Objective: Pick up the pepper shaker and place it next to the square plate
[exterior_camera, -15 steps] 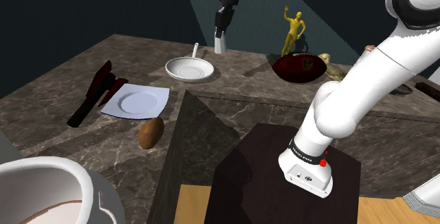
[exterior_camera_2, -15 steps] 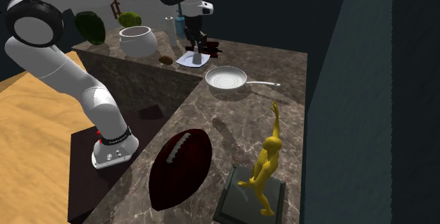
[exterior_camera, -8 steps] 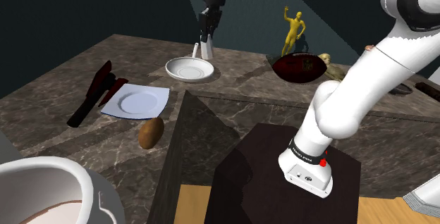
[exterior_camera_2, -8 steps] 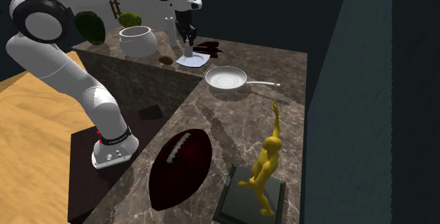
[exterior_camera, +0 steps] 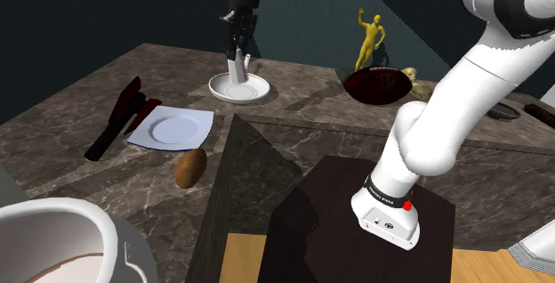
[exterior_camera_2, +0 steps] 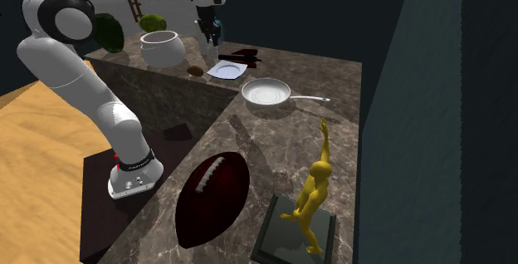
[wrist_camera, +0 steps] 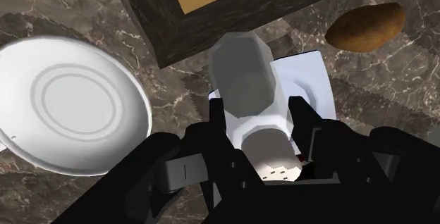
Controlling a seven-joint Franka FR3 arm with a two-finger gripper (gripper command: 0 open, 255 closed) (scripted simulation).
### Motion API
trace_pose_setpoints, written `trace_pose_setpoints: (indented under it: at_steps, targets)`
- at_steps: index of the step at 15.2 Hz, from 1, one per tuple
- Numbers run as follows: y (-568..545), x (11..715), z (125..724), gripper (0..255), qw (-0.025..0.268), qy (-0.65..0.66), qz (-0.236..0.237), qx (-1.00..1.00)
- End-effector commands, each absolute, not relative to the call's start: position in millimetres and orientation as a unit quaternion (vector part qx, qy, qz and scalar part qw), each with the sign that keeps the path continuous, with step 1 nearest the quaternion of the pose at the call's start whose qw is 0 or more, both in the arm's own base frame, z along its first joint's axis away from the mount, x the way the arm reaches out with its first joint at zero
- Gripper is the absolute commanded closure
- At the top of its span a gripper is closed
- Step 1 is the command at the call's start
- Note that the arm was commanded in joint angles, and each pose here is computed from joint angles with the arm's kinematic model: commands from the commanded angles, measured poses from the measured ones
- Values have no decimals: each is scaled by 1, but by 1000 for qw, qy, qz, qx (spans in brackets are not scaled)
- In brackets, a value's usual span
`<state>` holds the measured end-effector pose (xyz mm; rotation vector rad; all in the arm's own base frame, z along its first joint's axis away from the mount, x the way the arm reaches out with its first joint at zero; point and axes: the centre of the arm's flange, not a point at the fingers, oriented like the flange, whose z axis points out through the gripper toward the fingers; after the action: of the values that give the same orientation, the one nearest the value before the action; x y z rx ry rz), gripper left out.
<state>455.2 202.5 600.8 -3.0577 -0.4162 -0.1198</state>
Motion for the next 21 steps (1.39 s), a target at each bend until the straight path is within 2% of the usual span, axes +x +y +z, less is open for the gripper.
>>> trace_pose_setpoints:
  at_steps: [1, 18, 21]
  targets:
    - [232, 452, 599, 255, 27, -134, -39, -990]
    - [464, 439, 599, 255, 27, -134, -39, -990]
    - [464, 439, 584, 255, 27, -134, -39, -990]
